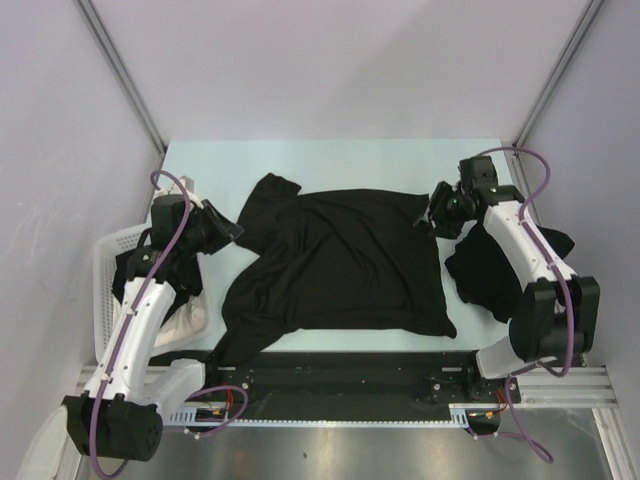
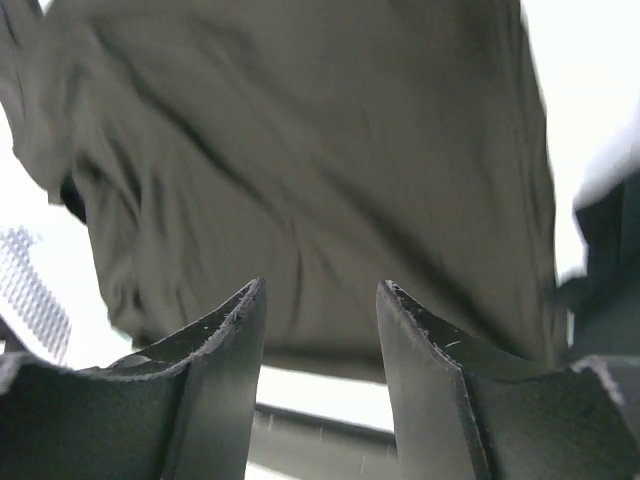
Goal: Fold and stack the t-shirts
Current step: Flatten the tshirt out
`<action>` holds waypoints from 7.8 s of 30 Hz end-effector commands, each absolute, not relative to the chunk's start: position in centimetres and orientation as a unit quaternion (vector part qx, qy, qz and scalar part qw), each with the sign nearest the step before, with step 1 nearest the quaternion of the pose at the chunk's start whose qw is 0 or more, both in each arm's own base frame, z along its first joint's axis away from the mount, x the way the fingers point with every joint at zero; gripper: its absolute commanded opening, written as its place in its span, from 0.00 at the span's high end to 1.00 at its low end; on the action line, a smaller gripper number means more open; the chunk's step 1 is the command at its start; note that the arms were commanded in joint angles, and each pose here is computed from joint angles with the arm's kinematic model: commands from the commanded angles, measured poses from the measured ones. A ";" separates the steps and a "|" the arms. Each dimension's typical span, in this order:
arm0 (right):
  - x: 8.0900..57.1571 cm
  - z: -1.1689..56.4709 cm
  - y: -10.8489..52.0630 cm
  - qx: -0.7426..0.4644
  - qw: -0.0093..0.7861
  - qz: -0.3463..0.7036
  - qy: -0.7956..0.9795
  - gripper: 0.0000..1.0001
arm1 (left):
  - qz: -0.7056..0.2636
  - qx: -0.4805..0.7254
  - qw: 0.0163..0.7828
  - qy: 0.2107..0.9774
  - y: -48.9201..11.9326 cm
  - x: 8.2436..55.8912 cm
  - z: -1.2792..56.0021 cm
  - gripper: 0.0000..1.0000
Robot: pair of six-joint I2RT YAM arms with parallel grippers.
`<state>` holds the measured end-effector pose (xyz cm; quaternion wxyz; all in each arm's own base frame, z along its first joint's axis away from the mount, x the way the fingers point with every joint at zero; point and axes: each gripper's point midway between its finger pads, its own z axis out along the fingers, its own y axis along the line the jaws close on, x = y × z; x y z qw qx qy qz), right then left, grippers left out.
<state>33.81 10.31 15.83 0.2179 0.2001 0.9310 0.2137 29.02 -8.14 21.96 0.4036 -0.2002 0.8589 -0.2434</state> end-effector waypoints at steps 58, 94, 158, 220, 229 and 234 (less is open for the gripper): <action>55.6 4.8 4.3 0.057 0.339 0.072 0.936 0.59 | -0.268 -0.099 0.482 0.828 -8.9 25.0 31.0 0.68; 63.3 4.8 0.7 0.085 0.383 0.063 0.917 1.00 | -0.245 -0.117 0.465 0.843 -8.2 25.9 29.5 0.69; 58.3 28.4 0.4 0.108 0.524 0.199 0.821 0.71 | -0.036 -0.086 0.268 0.959 -11.8 39.9 6.0 0.65; 58.6 26.8 1.0 0.111 0.506 0.230 0.824 0.75 | 0.191 -0.109 0.313 0.924 2.1 49.5 16.2 0.80; 58.3 26.2 1.1 0.112 0.500 0.233 0.827 0.74 | 0.061 -0.096 0.376 0.920 -3.1 55.2 16.5 0.74; 57.7 26.6 1.1 0.107 0.503 0.228 0.826 0.74 | -0.019 -0.067 0.381 0.922 -9.2 58.2 12.4 0.73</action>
